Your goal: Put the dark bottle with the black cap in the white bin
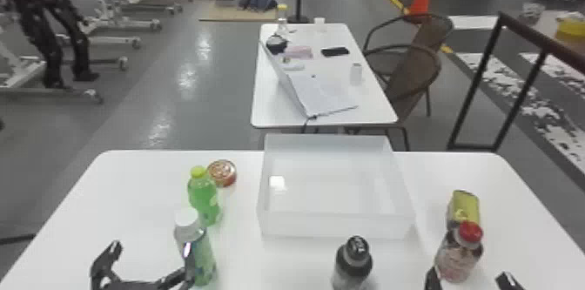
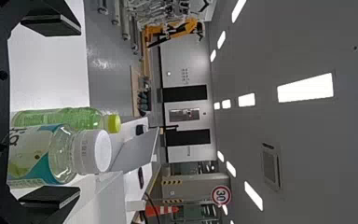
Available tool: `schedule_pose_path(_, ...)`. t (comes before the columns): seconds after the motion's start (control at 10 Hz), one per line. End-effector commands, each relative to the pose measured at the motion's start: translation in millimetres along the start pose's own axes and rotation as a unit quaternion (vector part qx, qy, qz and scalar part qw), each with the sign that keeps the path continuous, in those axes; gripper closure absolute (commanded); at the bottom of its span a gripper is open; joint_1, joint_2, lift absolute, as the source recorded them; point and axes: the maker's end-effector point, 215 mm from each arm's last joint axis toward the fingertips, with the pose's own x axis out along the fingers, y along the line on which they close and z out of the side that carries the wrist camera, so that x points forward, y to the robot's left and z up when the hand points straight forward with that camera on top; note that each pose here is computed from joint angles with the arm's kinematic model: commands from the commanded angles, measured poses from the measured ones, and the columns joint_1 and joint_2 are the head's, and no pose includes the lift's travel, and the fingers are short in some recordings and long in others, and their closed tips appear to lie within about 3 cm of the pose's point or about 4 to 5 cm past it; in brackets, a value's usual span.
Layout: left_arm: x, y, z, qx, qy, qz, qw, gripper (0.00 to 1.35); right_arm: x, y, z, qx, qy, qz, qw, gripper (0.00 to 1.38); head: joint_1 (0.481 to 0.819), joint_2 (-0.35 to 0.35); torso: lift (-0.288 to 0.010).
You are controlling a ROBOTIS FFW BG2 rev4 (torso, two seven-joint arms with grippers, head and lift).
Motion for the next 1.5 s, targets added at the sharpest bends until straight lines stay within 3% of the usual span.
schedule_pose_path(0.0,0.0,-0.8,-0.4,-0.001,0.001,0.0,1.0,0.1,0.7,0.0,0.1,0.0,0.0,0.001,1.0,0.1,0.549,0.0,-0.1)
schedule_pose_path(0.7,0.8,0.7,-0.5,-0.003,0.0,0.002,1.0,0.1,3.3,3.9,-3.6,0.002,0.004,0.016,1.0,0.1,0.549,0.0,-0.1)
schedule_pose_path(1.0,2.3,-0.9,0.8,-0.002,-0.004,0.0,1.0,0.1,15.9,23.4,-15.9,-0.002,0.031,0.089,0.996,0.1,0.549,0.0,-0.1)
schedule_pose_path(1.4,4.3,0.2,3.9,-0.001,-0.011,0.002,0.9999,0.1,37.1,56.9,-32.8,-0.024,0.084,0.21,0.974,0.1,0.549,0.0,-0.1)
